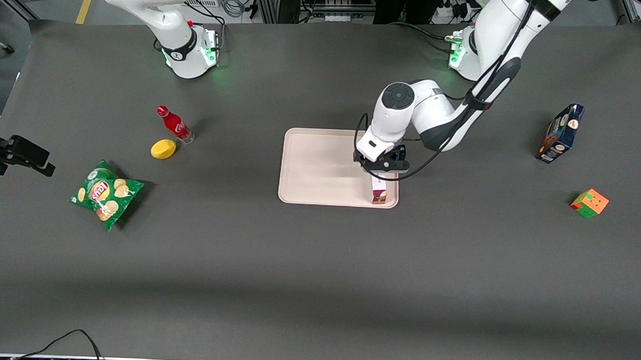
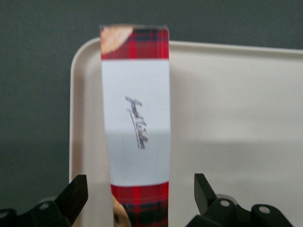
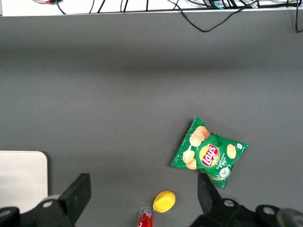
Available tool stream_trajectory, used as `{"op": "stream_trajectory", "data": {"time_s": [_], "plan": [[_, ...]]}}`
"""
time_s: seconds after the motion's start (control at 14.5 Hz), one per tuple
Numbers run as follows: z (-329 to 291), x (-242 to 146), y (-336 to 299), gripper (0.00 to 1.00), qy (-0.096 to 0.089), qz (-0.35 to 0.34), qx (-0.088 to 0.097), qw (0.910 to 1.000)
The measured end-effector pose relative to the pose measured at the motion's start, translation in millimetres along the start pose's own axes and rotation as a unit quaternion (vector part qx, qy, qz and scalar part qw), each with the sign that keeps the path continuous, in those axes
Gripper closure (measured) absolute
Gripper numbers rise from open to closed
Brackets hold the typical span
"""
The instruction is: Place red cookie box on tray
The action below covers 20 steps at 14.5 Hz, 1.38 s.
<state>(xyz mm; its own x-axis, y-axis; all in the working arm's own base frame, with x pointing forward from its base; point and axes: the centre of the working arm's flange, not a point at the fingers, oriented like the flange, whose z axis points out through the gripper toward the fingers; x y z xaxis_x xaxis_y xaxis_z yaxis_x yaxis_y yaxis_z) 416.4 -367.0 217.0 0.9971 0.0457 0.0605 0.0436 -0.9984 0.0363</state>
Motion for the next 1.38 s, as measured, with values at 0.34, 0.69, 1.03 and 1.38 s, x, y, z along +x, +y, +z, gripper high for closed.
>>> {"op": "stream_trajectory", "data": {"time_s": [0.34,0.69,1.03,1.38], "plan": [[-42,50,-5,0.00,0.009,0.040,0.062,0.9972],[-154,93,-5,0.00,-0.032,0.088,0.060,0.9938],[-292,120,-36,0.00,-0.076,0.142,0.077,0.9840],[-377,158,-145,0.00,-0.085,0.137,0.065,0.9849]]}}
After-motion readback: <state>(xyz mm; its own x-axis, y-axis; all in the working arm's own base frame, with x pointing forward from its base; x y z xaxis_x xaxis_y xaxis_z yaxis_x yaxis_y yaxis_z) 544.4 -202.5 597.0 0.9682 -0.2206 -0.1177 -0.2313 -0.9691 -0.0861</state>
